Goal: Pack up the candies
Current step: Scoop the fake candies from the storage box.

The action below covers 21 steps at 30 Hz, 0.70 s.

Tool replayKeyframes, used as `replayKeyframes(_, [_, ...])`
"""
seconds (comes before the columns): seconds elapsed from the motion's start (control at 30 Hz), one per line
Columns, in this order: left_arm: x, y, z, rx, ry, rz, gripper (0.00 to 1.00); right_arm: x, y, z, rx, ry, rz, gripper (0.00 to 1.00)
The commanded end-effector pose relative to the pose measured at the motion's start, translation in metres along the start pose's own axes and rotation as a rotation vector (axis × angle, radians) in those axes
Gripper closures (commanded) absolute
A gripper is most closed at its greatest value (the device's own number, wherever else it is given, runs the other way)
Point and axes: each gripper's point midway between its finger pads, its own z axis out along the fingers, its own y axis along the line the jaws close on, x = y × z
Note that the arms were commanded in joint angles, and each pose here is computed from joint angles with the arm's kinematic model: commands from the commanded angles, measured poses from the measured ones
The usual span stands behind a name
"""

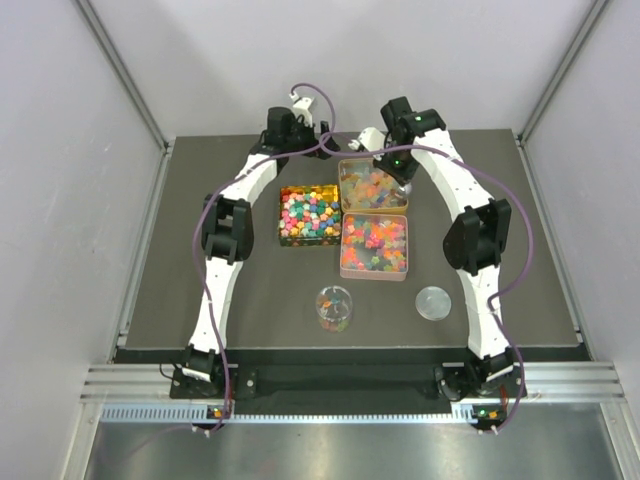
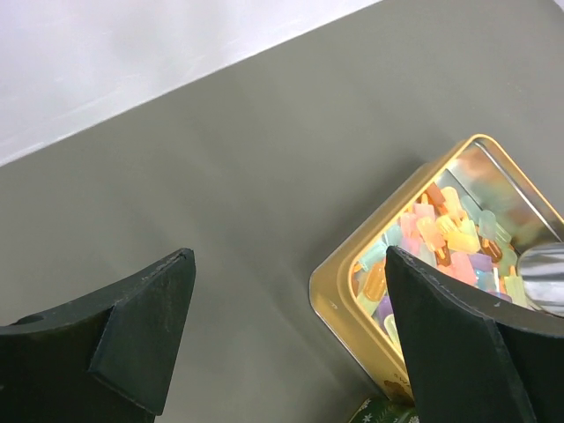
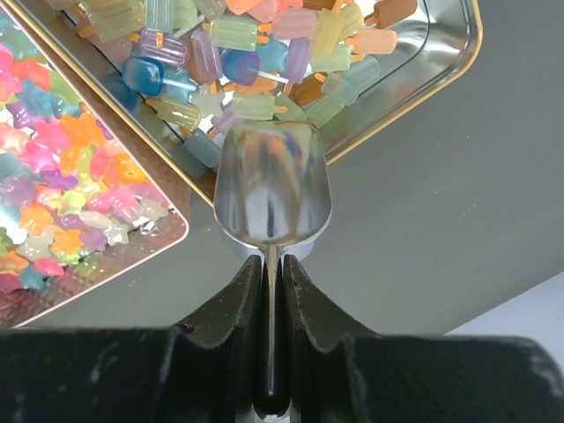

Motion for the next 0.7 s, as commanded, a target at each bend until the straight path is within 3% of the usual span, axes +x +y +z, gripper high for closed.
replayKeyframes(0.0, [-0.004, -0.009, 0.004, 0.064, -0.034, -0.003, 0.08, 0.023, 0.019, -0.02, -0.067, 0.088, -0.058, 1.0])
replayKeyframes(0.33, [-0.011, -0.016, 0.002, 0.089, -0.046, -0.013, 0.09, 0.046, 0.033, -0.021, -0.116, 0.168, -0.077, 1.0])
replayKeyframes(0.67, [-0.016, -0.021, 0.0, 0.104, -0.051, -0.008, 0.09, 0.022, 0.035, -0.017, -0.11, 0.095, 0.008, 1.0])
